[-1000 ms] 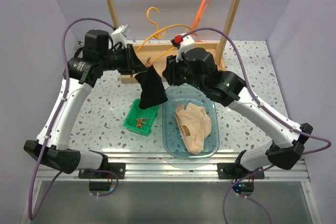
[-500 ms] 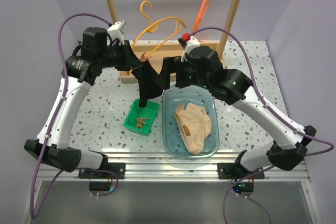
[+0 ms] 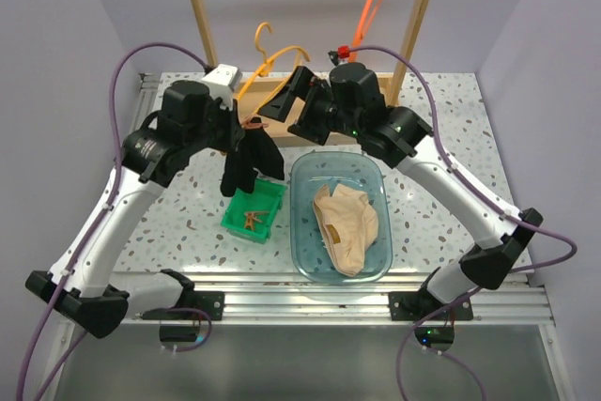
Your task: Remove the underwear clipped to the hanger
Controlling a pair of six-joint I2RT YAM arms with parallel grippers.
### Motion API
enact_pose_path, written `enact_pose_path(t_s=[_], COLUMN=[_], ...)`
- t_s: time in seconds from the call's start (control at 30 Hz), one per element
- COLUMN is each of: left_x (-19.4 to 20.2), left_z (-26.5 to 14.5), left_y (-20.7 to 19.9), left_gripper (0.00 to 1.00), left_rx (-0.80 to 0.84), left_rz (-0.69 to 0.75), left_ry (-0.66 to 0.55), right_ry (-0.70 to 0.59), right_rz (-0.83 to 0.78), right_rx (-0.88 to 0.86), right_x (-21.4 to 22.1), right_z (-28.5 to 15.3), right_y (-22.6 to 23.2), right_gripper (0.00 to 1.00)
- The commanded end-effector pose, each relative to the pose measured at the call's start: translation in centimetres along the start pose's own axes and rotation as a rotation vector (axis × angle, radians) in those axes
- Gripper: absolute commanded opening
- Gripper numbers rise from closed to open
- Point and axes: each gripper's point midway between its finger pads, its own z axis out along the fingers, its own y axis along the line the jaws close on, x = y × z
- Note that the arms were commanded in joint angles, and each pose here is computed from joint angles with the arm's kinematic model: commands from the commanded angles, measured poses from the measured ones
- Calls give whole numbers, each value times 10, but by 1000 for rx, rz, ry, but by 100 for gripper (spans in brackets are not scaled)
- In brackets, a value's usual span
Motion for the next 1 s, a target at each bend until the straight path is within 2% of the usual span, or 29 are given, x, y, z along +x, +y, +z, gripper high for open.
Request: enact_pose_path(t_s=[0.0,0.2,0.47,0.77,0.97], left_x=[-38,-42,-30,-26,-26], left_z=[-22,-41,-41,-42,-40], left_y=[13,22,28,30,27], left_gripper=[0,0,0,0,0], left_rx=[-73,-113,-135,-153,-140], left_rz=[72,137,296,340,343], left_ry=[-206,-290,-279,-283,-283], right_ry=[60,136,219,325,363], right_rz=[152,227,345,374,393], right_rx=[-46,-60,-163,-239,-294], right_x=[4,14,24,37,41], right_z=[13,28,46,68,74], right_y=[5,-1,8,18,25], right_gripper=[98,98,98,98,85])
